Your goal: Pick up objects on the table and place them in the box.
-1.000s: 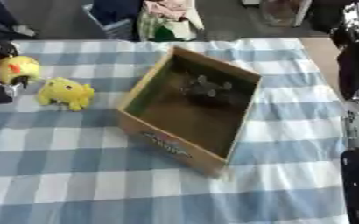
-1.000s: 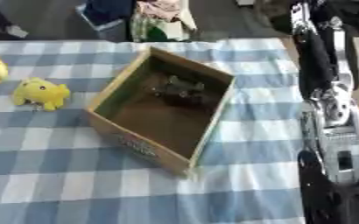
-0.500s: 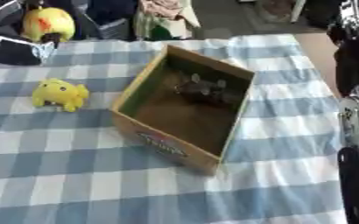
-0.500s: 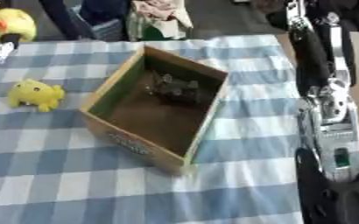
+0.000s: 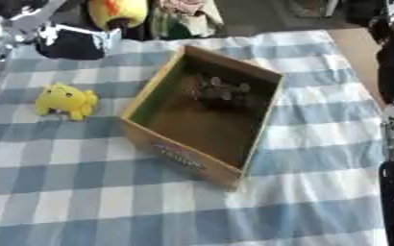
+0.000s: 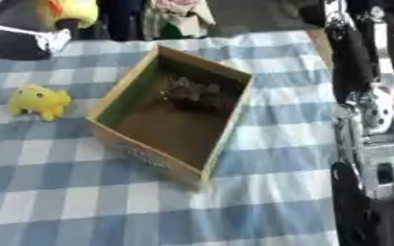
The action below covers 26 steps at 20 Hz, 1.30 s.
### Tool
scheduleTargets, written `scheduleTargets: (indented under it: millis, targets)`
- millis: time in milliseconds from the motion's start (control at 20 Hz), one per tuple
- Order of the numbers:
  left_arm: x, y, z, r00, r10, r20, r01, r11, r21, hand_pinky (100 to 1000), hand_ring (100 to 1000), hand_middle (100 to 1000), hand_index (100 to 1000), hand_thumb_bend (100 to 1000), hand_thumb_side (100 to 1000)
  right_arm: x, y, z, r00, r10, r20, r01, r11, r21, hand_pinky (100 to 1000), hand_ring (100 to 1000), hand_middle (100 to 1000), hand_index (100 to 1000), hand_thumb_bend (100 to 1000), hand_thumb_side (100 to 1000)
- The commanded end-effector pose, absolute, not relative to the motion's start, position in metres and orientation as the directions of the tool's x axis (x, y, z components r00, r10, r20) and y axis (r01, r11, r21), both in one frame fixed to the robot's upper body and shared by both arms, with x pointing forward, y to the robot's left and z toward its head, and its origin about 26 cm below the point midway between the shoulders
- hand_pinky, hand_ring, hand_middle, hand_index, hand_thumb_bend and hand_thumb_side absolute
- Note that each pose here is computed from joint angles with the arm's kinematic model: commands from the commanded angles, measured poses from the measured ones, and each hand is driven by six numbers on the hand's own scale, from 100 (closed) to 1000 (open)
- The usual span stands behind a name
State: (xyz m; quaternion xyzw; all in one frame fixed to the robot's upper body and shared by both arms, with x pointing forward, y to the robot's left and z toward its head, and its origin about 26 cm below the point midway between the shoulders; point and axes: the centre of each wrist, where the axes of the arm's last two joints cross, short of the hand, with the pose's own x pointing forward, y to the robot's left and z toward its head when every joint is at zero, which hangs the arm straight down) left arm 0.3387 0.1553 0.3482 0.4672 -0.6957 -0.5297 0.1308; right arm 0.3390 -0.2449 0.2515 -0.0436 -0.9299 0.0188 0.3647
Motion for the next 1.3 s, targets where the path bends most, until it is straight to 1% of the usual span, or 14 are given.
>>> scheduleTargets:
  millis: [50, 250, 350, 650, 1050, 1150, 1300]
  targets:
    - [0.342, 0.141, 0.349, -0.535, -0.773, -0.34, -0.546, 0.009, 0.838, 439, 570, 501, 630, 100, 272, 0.334, -0.24, 0.262, -0.76, 0.085, 0.645, 0.052, 0.996, -0.07, 720, 625, 449, 759, 100, 584]
    - [0.354, 0.127, 0.331, -0.56, -0.747, -0.358, -0.529, -0.01, 0.849, 427, 571, 508, 638, 100, 265, 0.332, -0.238, 0.262, -0.761, 0.077, 0.644, 0.045, 0.997, -0.066, 720, 625, 449, 759, 100, 592]
    - [0.356, 0.121, 0.324, -0.572, -0.732, -0.371, -0.527, -0.018, 0.849, 429, 576, 511, 641, 100, 250, 0.331, -0.238, 0.262, -0.759, 0.074, 0.646, 0.043, 0.997, -0.065, 721, 625, 450, 759, 100, 593]
    - [0.361, 0.106, 0.307, -0.609, -0.69, -0.39, -0.504, -0.043, 0.863, 433, 580, 513, 643, 100, 256, 0.329, -0.236, 0.262, -0.76, 0.064, 0.647, 0.032, 0.998, -0.061, 721, 625, 450, 759, 100, 599]
    - [0.369, 0.095, 0.286, -0.682, -0.633, -0.367, -0.422, -0.068, 0.904, 450, 596, 535, 670, 100, 247, 0.33, -0.236, 0.263, -0.76, 0.061, 0.647, 0.029, 0.998, -0.06, 721, 625, 448, 759, 100, 603]
    - [0.37, 0.094, 0.283, -0.69, -0.626, -0.365, -0.409, -0.079, 0.909, 454, 601, 540, 680, 100, 246, 0.33, -0.236, 0.263, -0.759, 0.06, 0.648, 0.028, 0.998, -0.059, 721, 625, 448, 759, 100, 605]
    - [0.374, 0.093, 0.278, -0.701, -0.62, -0.354, -0.37, -0.109, 0.923, 492, 635, 576, 735, 100, 245, 0.33, -0.236, 0.263, -0.76, 0.059, 0.648, 0.029, 0.998, -0.057, 721, 625, 448, 758, 100, 602]
